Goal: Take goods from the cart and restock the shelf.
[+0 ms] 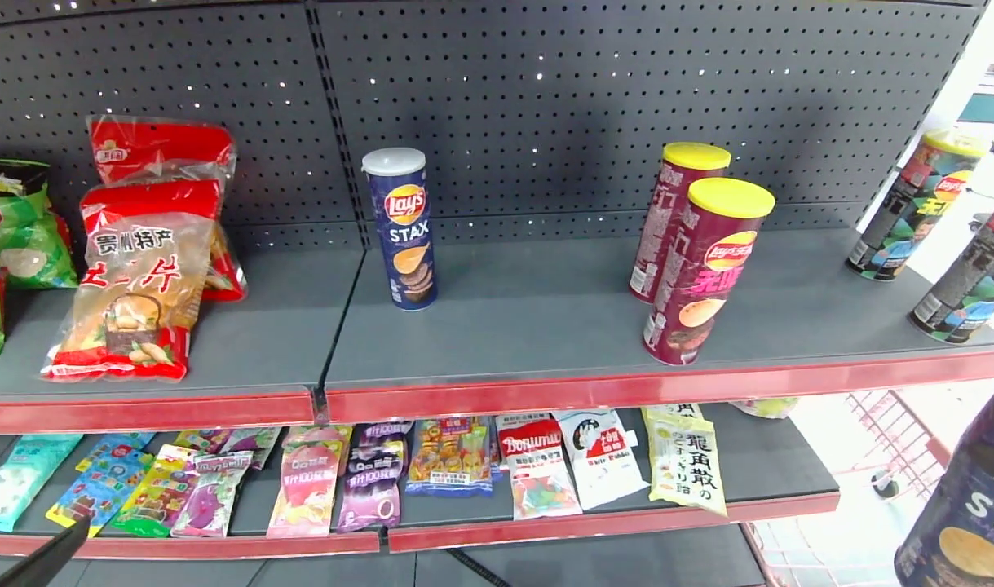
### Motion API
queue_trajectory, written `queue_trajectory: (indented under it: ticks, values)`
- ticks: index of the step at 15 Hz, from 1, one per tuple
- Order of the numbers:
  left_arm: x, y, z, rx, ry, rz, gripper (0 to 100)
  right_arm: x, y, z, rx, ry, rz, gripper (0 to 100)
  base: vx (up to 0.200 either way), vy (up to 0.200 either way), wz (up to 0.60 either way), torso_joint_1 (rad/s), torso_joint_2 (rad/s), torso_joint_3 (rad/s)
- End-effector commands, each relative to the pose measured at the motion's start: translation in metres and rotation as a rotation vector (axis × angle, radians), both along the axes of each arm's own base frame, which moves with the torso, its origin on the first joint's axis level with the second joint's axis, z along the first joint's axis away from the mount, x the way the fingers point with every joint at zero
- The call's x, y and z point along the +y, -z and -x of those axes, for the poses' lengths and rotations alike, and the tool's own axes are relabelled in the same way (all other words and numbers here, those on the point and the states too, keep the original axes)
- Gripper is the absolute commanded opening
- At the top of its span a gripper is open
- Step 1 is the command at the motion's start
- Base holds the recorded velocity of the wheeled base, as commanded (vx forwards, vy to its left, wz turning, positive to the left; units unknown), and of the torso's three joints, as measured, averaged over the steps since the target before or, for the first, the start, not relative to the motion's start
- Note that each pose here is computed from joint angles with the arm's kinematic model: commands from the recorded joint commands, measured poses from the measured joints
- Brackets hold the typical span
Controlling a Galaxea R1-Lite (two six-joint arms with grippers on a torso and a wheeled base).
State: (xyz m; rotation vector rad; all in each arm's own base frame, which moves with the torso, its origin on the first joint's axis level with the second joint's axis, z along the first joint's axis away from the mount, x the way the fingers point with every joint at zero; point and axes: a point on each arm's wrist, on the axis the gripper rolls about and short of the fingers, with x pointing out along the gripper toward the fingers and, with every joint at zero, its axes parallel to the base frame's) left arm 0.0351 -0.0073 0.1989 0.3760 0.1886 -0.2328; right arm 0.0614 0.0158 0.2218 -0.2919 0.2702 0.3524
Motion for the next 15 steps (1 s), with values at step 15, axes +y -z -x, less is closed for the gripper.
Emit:
queue_trajectory:
  ticks: [15]
  values:
    - [0.0000, 0.0035, -0.0003, 0.013, -0.001, -0.003, 100, 0.0012, 0.0114, -0.0003, 0.025, -0.044, -0.007, 0, 0.000, 0.147, 0.00, 0.007, -0.01, -0.005]
